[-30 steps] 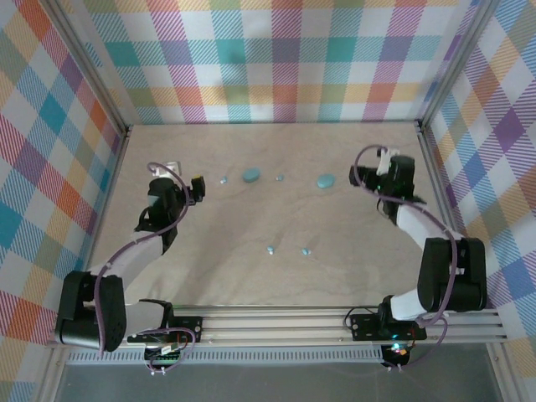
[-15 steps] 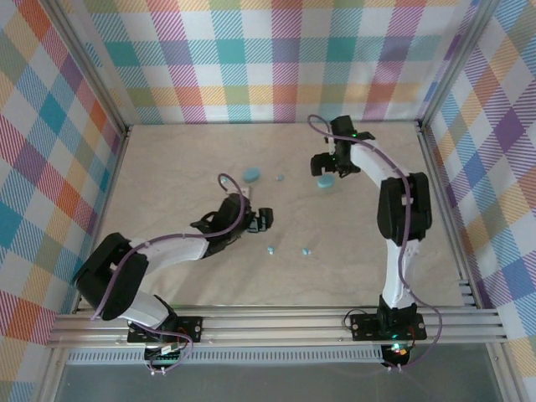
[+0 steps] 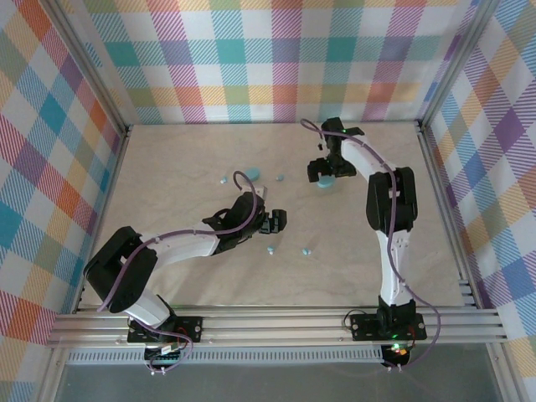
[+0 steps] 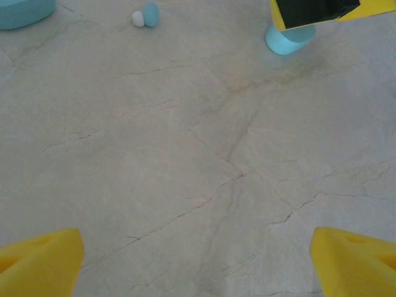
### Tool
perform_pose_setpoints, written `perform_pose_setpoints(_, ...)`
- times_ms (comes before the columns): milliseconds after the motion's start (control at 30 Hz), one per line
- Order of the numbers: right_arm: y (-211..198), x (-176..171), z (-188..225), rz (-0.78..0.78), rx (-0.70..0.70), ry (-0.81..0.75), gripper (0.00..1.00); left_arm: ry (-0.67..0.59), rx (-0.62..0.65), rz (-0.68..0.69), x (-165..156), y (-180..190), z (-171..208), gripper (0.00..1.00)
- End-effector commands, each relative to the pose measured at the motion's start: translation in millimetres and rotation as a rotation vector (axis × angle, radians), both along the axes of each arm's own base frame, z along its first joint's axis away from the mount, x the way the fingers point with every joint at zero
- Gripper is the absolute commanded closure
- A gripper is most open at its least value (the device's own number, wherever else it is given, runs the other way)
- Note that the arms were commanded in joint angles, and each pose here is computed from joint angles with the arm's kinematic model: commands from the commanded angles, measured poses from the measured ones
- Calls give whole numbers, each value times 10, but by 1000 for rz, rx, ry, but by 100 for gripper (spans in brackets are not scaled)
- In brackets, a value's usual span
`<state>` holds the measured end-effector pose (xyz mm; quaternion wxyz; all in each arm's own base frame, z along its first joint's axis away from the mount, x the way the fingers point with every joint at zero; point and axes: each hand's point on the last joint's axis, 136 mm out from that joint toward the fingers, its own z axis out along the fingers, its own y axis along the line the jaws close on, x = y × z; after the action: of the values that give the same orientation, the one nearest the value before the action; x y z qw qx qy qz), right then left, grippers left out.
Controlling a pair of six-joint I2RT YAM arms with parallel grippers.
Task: Insert wireless bluetooth earbuds into charging case
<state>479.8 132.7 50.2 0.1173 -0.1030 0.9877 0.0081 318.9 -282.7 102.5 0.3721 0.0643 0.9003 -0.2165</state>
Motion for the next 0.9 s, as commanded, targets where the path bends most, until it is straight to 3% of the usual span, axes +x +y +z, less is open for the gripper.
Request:
perform_pose_setpoints(0,58,-12,-105,49,-35,37,0,5,43,-15,25,-40,-26,6)
perform_pose_setpoints(233,187,45,-344,91,-29,91,2,29,79,-33,3,-37,-30,6)
perform_pose_setpoints(467,204,-153,-492,125,-68,144,29,31,72,-25,-70,40,-24,5)
perform_pose_setpoints(567,224,-230,-456,139,-100,146,35,17,89,-23,-80,88,8,5)
perform_pose_setpoints(867,473,-733,-201,153,-166,197,39,-50,184,-64,-127,247,132,3)
